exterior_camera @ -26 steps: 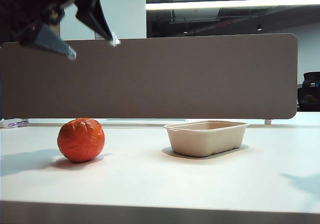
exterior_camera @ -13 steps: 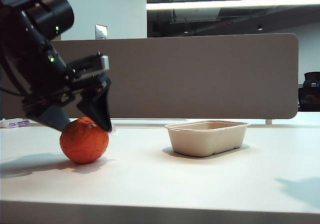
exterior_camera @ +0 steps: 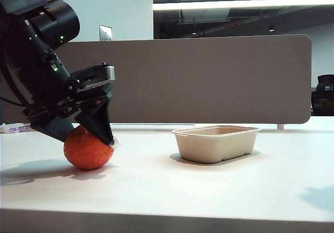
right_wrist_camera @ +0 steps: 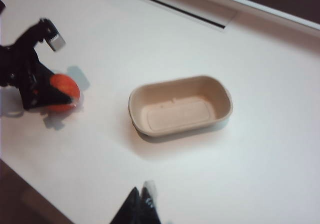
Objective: Pick up the orange and place it into the paper lunchbox.
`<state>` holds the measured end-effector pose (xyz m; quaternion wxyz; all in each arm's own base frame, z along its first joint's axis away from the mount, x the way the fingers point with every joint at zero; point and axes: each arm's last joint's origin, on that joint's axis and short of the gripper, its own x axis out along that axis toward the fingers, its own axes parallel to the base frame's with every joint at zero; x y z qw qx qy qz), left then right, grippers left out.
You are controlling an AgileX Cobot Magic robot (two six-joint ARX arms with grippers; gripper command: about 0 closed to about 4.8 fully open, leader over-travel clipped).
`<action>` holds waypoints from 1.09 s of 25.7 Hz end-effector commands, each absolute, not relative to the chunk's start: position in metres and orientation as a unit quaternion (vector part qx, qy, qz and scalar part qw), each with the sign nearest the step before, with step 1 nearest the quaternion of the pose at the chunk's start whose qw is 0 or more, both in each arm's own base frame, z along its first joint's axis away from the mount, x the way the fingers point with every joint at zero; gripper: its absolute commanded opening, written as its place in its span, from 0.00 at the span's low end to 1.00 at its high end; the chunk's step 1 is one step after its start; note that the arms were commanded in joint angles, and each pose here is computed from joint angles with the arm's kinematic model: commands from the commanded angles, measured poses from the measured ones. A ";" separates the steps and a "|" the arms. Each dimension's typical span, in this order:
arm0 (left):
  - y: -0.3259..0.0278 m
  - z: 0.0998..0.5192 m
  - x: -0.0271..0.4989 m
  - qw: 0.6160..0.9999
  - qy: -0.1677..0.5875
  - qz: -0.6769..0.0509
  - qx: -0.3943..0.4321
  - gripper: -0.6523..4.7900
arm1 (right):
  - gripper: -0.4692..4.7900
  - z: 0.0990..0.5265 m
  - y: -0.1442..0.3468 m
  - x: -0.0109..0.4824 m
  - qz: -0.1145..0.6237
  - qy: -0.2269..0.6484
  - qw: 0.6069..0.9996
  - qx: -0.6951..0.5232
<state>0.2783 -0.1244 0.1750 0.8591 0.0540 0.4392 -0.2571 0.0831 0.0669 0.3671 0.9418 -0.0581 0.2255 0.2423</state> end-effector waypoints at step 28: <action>-0.266 0.225 0.332 0.883 0.273 -0.380 -0.043 0.53 | 0.08 0.364 0.063 0.080 0.217 0.249 0.942 -0.063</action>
